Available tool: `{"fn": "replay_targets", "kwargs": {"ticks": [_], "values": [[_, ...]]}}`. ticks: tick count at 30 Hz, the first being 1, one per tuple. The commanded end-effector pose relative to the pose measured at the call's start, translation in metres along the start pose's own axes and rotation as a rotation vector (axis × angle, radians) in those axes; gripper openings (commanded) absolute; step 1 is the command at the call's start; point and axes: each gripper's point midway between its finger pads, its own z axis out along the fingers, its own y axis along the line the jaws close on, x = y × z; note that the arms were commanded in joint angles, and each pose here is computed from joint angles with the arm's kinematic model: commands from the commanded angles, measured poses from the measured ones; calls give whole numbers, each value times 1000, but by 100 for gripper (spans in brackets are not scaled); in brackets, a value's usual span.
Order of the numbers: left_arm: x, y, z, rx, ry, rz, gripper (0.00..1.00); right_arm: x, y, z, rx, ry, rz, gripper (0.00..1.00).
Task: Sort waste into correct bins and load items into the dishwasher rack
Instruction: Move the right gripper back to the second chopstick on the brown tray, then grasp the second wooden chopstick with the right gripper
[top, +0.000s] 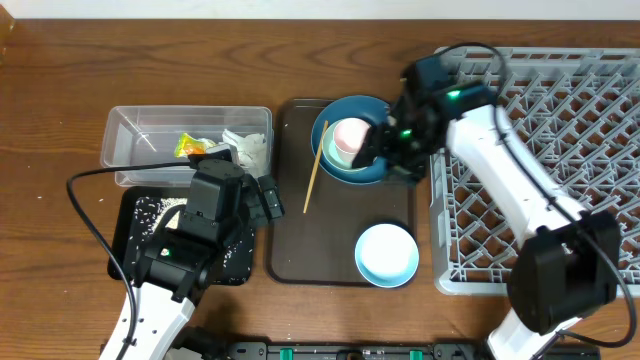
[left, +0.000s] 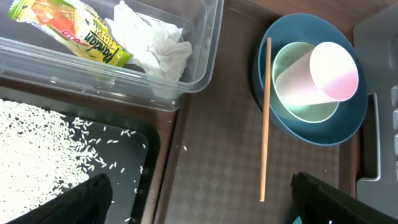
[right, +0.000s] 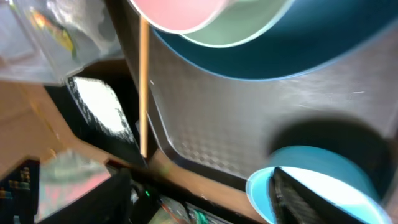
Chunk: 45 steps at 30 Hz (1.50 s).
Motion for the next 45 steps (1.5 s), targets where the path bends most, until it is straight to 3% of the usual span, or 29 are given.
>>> {"fn": "replay_targets", "kwargs": {"ticks": [1, 7, 18, 41, 45], "values": [[-4, 2, 0, -13, -14, -16, 95, 7, 19, 13, 63, -75, 126, 65], [-4, 2, 0, -13, -13, -16, 95, 11, 40, 33, 122, -219, 156, 55], [-4, 2, 0, -13, -14, -16, 95, 13, 72, 46, 114, -390, 99, 49], [-4, 2, 0, -13, -14, -16, 95, 5, 47, 107, 226, -344, 138, 49], [-4, 2, 0, -13, -14, -16, 95, 5, 48, 110, 222, -343, 134, 43]]}}
